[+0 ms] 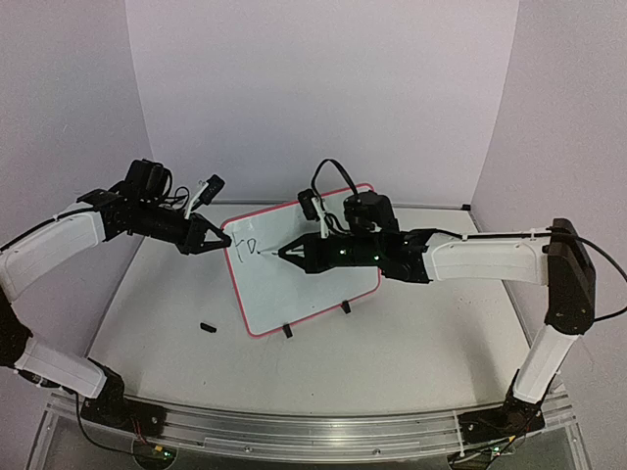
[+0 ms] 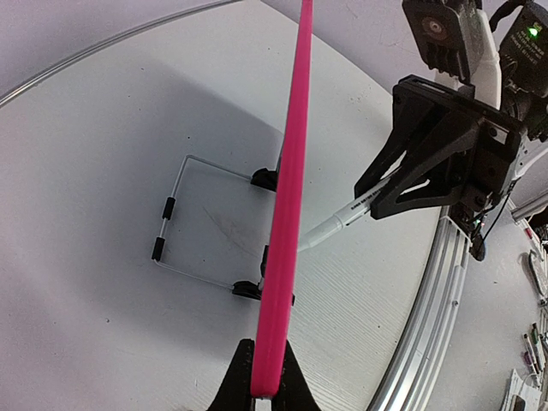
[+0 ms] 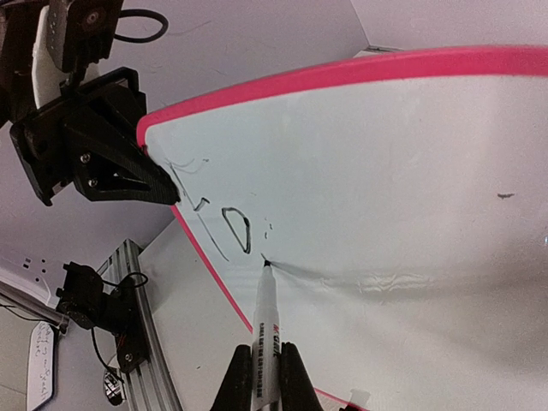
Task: Write a sentence on the whiteboard
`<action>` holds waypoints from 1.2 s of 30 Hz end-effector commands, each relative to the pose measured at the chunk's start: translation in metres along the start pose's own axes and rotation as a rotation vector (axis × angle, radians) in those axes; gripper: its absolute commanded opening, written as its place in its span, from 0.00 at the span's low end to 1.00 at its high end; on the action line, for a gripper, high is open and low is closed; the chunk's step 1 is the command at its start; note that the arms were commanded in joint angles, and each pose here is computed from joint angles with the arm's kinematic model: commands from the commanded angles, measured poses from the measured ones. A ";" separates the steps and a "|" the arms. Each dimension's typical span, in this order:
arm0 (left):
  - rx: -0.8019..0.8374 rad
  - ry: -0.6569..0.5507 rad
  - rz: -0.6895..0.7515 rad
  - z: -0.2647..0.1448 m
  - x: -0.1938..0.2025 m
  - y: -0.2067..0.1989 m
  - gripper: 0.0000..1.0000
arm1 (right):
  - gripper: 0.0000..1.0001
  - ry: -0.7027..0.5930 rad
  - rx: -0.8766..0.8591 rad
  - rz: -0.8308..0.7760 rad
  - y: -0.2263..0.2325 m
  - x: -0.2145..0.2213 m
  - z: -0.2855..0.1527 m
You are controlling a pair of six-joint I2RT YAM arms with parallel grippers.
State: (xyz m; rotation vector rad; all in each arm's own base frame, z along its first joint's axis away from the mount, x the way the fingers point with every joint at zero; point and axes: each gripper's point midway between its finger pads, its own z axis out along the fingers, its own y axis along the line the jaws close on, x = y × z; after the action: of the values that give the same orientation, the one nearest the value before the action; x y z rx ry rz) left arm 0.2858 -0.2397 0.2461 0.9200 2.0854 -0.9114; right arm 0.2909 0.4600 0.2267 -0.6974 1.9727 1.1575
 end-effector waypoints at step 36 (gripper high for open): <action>-0.032 -0.007 0.046 -0.003 -0.001 0.003 0.00 | 0.00 -0.201 -0.037 -0.041 0.025 -0.066 -0.019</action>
State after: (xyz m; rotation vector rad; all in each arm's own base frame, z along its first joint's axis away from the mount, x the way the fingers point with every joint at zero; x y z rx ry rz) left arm 0.2859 -0.2397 0.2462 0.9197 2.0852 -0.9109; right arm 0.2964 0.4627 0.2410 -0.6715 1.9129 1.1680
